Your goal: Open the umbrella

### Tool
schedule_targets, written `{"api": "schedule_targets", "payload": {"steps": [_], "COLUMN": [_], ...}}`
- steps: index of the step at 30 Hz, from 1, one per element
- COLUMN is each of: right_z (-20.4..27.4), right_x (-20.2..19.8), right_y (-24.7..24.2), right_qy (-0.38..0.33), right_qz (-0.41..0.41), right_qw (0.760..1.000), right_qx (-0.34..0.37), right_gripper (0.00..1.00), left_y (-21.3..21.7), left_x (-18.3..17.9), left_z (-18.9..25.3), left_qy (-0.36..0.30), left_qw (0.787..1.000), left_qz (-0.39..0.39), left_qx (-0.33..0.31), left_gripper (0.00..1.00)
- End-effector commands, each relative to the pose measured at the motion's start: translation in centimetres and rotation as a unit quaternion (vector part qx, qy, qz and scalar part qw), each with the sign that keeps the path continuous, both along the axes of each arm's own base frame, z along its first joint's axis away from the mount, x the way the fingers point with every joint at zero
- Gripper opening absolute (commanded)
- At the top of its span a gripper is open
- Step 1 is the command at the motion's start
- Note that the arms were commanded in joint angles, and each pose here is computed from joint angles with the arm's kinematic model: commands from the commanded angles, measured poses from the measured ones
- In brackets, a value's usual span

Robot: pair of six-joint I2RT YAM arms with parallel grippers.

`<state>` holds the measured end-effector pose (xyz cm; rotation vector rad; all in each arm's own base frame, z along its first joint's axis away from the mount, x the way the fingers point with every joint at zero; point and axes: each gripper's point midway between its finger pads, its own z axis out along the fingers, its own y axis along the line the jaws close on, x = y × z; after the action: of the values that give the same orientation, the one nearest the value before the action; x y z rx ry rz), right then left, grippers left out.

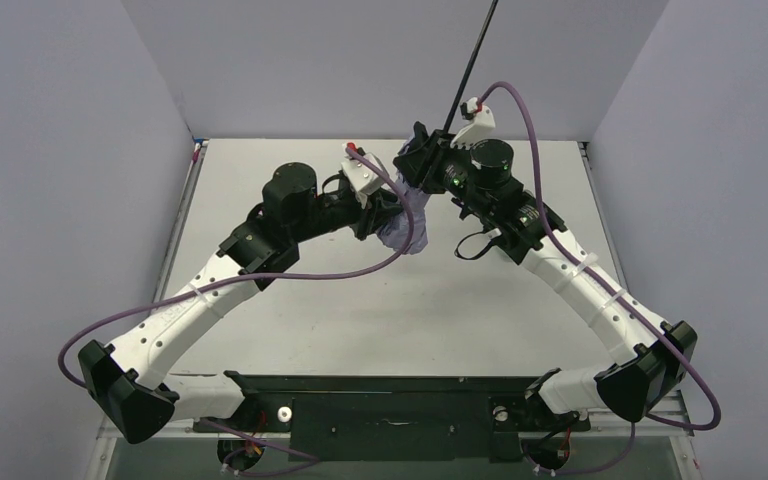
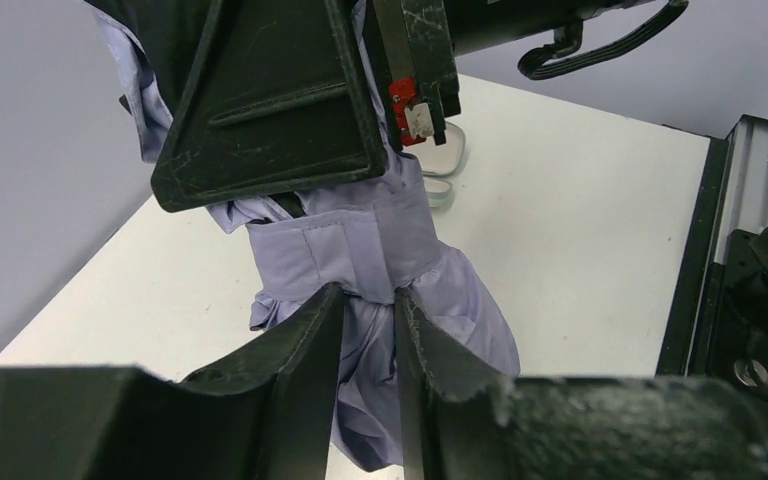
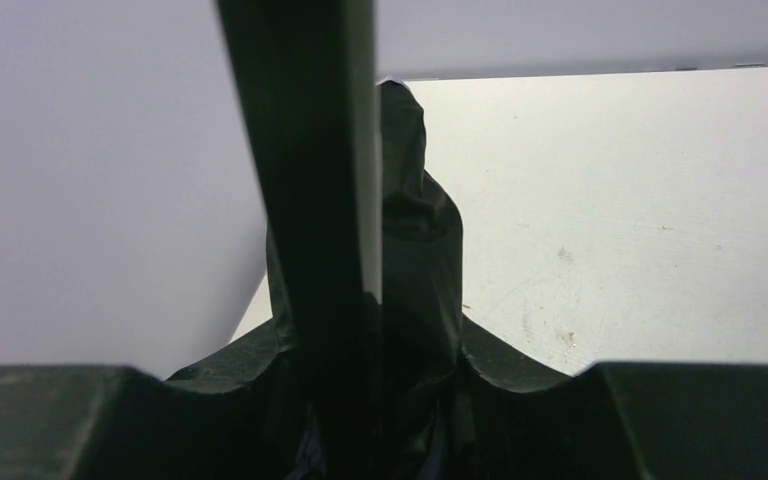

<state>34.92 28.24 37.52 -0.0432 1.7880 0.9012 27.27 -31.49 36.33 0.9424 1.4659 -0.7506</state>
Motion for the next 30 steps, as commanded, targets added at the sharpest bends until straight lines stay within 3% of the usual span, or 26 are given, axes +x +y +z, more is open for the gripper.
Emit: {"api": "schedule_targets", "payload": {"steps": [1, 4, 7, 10, 18, 22, 24, 30], "right_z": [5.4, 5.3, 5.4, 5.2, 5.0, 5.3, 5.3, 5.5], "right_x": [-2.4, -2.4, -2.5, -2.5, -2.9, -3.1, -3.1, -3.4], "right_y": [0.5, 0.6, 0.8, 0.8, 0.8, 1.0, 1.0, 1.1], "right_qy": [-0.063, -0.061, -0.062, -0.061, -0.061, -0.068, -0.069, -0.073], "right_qz": [0.031, 0.033, 0.036, 0.037, 0.04, 0.046, 0.046, 0.051], "right_qw": [0.996, 0.996, 0.996, 0.996, 0.996, 0.995, 0.995, 0.995], "right_qx": [0.055, 0.057, 0.059, 0.058, 0.054, 0.054, 0.054, 0.055], "right_gripper": [0.0, 0.0, 0.0, 0.0, 0.0, 0.0, 0.0, 0.0], "left_y": [0.3, 0.4, 0.5, 0.8, 1.0, 0.5, 0.4, 0.5], "left_x": [1.6, 1.9, 2.2, 2.7, 3.4, 2.9, 2.8, 3.5], "left_z": [4.6, 4.8, 5.0, 5.4, 5.9, 5.7, 6.0, 5.8], "left_qy": [-0.056, -0.057, -0.061, -0.066, -0.057, -0.038, -0.035, 0.002], "left_qw": [0.997, 0.996, 0.995, 0.993, 0.991, 0.993, 0.992, 0.988], "left_qz": [0.041, 0.049, 0.057, 0.076, 0.099, 0.078, 0.074, 0.1], "left_qx": [-0.043, -0.045, -0.049, -0.055, -0.071, -0.082, -0.092, -0.114], "left_gripper": [0.18, 0.21, 0.33, 0.34, 0.3, 0.17, 0.16, 0.33]}}
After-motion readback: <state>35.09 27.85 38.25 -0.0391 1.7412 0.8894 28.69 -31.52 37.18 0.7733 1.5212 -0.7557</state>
